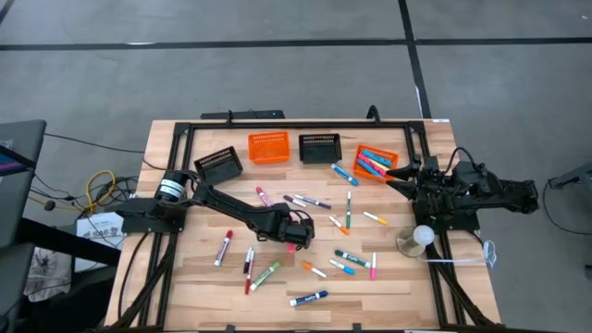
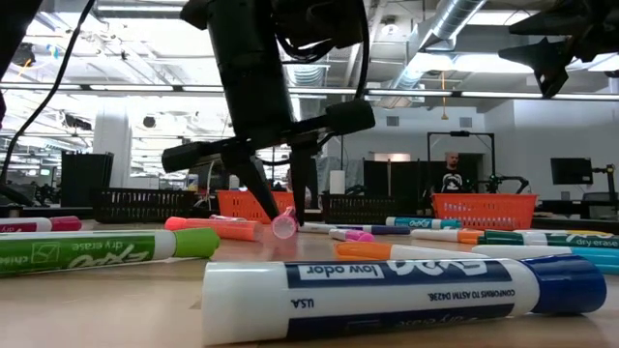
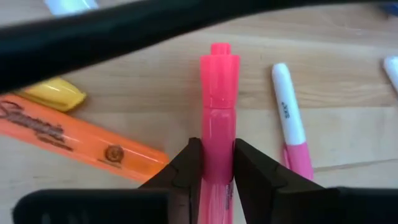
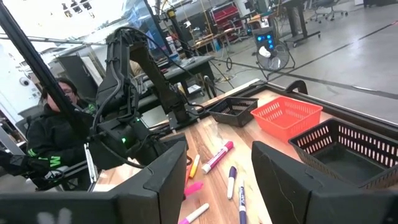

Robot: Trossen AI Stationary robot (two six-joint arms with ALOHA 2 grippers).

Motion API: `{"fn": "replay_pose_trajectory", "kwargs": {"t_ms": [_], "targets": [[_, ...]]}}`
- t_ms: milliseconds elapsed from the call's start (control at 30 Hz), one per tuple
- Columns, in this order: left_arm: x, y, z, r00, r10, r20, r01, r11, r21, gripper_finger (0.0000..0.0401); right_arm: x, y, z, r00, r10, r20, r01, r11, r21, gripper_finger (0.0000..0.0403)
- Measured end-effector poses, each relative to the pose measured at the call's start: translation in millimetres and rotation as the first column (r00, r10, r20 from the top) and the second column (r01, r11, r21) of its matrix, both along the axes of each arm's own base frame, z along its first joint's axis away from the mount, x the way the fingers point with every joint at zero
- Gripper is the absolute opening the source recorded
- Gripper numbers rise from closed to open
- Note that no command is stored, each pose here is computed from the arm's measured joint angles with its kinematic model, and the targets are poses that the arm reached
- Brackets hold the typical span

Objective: Pick & Place Markers
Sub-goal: Put the pink marker into the right orange bin

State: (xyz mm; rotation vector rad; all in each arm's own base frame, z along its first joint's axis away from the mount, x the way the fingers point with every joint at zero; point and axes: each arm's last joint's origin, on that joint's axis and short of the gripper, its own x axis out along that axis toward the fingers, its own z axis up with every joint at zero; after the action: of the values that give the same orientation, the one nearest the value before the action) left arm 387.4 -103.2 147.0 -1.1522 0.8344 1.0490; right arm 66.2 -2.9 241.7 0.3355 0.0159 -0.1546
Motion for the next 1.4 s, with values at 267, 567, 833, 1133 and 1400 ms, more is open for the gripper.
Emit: {"fn": "replay_pose_trajectory", "kwargs": {"t_ms": [267,567,833,1133,1400], "targets": [[0,-1,8,1.000,-0.002,0.026,0.002,1.000,-0.009,0.0079,0,0,0,1.000,0.000,0.001,0.000,1.000,0.000,0.0171],[-9,5,56,0.987,-0.018,0.157,0.005,0.997,0.082,0.0076,0,0,0,1.000,0.002,0.004,-0.002,1.000,0.000,0.0173],[-5,23,91,0.951,-0.076,0.300,0.003,0.972,0.235,0.0075,0,0,0,1.000,0.009,0.009,-0.010,0.999,0.046,0.0170],[19,51,109,0.870,-0.177,0.461,0.016,0.943,0.331,0.0076,10,2,0,0.999,0.053,-0.010,-0.051,0.990,0.133,0.0185],[28,65,118,0.816,-0.228,0.530,0.024,0.931,0.364,0.0078,30,4,-7,0.989,0.088,-0.121,-0.059,0.972,0.227,0.0243]]}}
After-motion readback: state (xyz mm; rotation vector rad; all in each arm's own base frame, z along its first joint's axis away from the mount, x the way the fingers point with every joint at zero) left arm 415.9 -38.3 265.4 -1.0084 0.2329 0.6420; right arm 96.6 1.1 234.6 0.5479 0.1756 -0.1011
